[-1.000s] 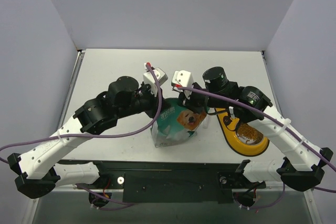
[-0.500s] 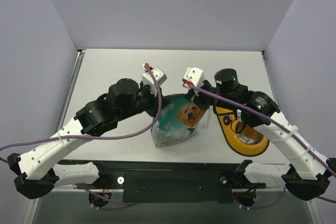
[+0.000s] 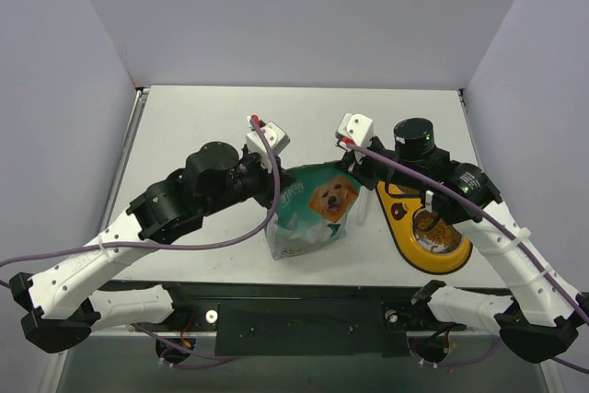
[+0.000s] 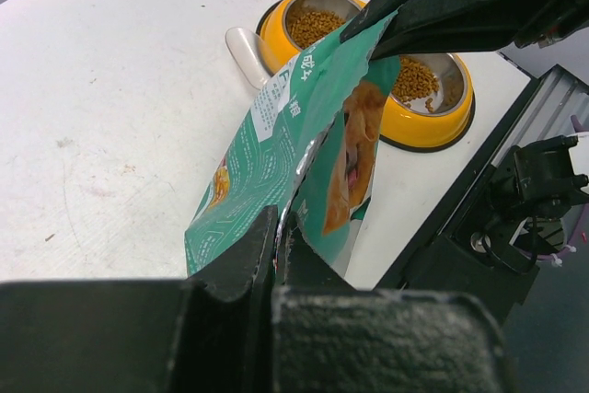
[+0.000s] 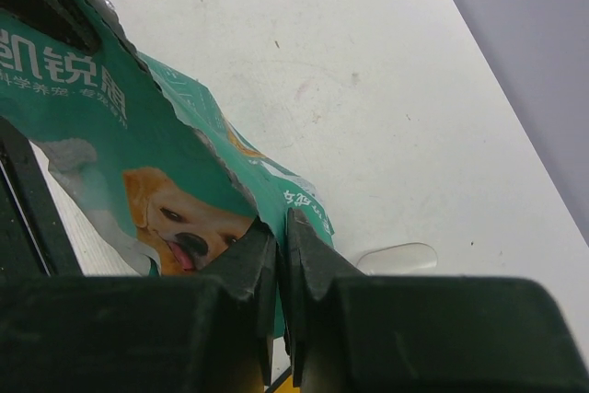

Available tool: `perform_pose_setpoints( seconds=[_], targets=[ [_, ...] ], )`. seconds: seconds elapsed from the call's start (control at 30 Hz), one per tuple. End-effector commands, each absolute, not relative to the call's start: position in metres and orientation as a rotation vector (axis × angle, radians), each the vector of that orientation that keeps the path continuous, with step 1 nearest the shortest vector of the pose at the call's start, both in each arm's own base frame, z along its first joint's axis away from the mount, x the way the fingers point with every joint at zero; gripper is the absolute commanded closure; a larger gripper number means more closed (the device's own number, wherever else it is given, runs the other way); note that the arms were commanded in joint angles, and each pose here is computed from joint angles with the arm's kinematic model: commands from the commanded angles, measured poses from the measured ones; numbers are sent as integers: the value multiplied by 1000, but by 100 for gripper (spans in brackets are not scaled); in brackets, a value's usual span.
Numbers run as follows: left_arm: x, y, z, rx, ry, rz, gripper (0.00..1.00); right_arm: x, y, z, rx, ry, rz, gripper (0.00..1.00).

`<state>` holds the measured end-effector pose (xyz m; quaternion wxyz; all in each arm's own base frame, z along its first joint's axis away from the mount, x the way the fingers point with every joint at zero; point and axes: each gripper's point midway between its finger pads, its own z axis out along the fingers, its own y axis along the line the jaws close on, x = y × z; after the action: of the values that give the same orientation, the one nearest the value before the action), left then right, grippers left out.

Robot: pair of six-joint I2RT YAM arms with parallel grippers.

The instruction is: Serve the pet food

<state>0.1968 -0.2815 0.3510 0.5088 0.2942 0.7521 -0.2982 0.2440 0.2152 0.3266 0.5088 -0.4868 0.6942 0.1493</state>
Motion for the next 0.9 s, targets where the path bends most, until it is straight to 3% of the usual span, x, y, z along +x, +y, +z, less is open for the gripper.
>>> perform_pose_setpoints(
  seconds=[0.0, 0.37, 0.87],
  targets=[
    [191, -203, 372, 565, 1797, -543, 100, 279, 80, 311, -885, 1953, -271, 100],
    [178, -200, 361, 534, 1800, -626, 100, 276, 55, 310, -782, 2000, -332, 100],
    [168, -205, 354, 701, 1831, -607, 100, 238, 88, 298, -1120, 1880, -120, 100]
  ],
)
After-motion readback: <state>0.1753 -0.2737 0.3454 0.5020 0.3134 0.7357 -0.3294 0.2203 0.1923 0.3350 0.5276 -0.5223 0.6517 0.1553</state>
